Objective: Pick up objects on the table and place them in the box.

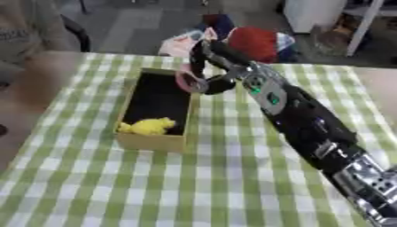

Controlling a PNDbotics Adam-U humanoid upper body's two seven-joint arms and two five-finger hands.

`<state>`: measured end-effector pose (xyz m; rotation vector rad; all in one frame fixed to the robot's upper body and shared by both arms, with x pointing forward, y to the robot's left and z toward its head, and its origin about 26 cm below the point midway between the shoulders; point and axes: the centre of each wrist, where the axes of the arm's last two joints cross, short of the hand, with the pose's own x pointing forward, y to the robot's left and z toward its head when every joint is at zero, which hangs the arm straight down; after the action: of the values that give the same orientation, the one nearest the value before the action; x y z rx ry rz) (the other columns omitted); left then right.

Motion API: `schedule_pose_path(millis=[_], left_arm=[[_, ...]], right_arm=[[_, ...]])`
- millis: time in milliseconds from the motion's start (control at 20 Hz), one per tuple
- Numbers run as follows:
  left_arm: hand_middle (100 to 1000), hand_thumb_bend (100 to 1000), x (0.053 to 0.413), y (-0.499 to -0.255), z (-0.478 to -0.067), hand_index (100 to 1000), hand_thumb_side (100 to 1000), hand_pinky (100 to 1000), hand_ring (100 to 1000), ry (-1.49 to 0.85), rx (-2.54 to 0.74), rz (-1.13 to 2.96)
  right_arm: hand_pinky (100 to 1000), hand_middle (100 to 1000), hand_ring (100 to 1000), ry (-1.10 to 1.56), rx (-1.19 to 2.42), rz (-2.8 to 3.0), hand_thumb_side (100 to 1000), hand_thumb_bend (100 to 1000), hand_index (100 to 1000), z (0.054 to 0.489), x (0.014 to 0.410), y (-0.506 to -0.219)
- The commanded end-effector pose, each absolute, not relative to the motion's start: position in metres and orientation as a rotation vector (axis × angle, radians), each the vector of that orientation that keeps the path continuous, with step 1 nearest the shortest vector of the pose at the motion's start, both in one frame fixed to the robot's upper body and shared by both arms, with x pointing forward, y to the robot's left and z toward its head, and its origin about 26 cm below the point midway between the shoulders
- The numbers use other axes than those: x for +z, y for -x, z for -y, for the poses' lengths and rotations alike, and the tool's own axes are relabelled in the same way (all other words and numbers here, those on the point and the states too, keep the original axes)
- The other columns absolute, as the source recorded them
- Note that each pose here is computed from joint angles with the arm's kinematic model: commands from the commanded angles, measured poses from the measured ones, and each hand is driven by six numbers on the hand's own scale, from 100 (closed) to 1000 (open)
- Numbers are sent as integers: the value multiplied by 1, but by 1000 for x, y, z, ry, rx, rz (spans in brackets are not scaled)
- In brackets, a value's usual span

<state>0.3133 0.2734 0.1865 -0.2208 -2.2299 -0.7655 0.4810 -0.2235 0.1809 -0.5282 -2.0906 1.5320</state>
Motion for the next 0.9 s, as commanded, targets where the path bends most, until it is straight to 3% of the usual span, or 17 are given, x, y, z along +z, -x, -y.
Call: schedule_pose_path(millis=[50, 400, 600, 750, 900], left_arm=[[609, 162, 195, -312, -272, 798, 550, 666, 622, 227, -779, 2255], [608, 162, 194, -312, -271, 797, 551, 664, 622, 230, -774, 2253], [608, 159, 194, -312, -270, 797, 553, 663, 623, 231, -771, 2252], [608, 158, 195, -312, -270, 797, 553, 662, 623, 230, -768, 2252], [608, 158, 195, -312, -271, 797, 554, 662, 623, 226, -766, 2251]], right_arm=[[474, 365, 581, 546, 1607, 2100, 100, 156, 458, 213, 185, -484], [523, 466, 643, 570, 1656, 2130, 133, 348, 623, 202, 177, -483], [566, 564, 710, 586, 1657, 2159, 285, 455, 743, 199, 178, -482], [626, 692, 786, 583, 1692, 2175, 434, 523, 833, 196, 181, -480], [664, 748, 824, 575, 1704, 2196, 441, 535, 856, 194, 187, -478]])
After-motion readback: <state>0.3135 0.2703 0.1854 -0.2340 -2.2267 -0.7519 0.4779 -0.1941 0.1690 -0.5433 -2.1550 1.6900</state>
